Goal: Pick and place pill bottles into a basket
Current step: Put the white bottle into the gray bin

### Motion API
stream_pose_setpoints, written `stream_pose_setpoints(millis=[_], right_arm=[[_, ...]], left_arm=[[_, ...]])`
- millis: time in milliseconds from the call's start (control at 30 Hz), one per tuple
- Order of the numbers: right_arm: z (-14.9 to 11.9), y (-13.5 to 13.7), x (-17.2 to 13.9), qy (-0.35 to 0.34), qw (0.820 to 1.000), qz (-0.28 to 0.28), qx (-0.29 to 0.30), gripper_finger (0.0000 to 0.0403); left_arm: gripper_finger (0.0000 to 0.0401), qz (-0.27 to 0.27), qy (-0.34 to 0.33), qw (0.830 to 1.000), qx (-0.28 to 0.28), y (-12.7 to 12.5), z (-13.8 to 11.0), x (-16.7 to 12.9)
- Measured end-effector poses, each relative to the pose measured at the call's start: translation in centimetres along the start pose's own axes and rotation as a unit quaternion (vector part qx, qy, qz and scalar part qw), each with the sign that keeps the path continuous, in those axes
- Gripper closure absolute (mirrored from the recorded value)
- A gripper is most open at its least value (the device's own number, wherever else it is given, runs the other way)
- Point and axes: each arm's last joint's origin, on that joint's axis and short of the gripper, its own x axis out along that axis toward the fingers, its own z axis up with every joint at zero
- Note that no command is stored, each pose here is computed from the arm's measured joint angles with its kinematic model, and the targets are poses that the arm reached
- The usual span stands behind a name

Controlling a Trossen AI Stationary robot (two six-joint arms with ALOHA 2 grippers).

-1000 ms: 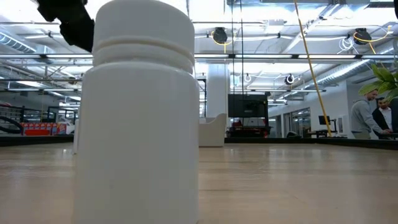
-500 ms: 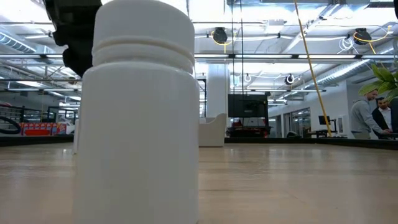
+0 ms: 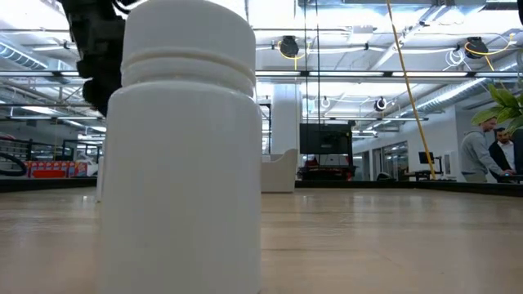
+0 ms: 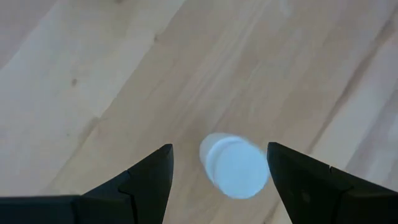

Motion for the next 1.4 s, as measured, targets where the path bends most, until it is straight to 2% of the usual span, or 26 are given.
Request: stream_pose_setpoints(millis=[233, 900, 1133, 1400], right_arm=[[-0.1, 0.0, 0.0, 0.004, 1.0, -0.001, 0.004, 0.0165], [-0.2, 0.0, 0.0, 0.011, 1.0, -0.002, 0.005, 0.0165], [-0.2, 0.0, 0.0, 0.011, 1.0, -0.002, 0.005, 0.0165], [-0.2, 0.0, 0.0, 0.011, 1.0, -0.002, 0.006, 0.0165]], left_arm=[[0.0135, 0.001, 0.023, 1.0, 0.008, -0.5, 0.1, 1.5], [0.0135, -0.025, 0.015, 0.999, 0.02, -1.3, -0.2, 1.4], [0.0135, -0.021, 0.008, 0.999, 0.03, -2.0, -0.9, 1.3], [0.0135, -0.004, 0.014, 0.999, 0.043, -2.6, -1.2, 2.8]])
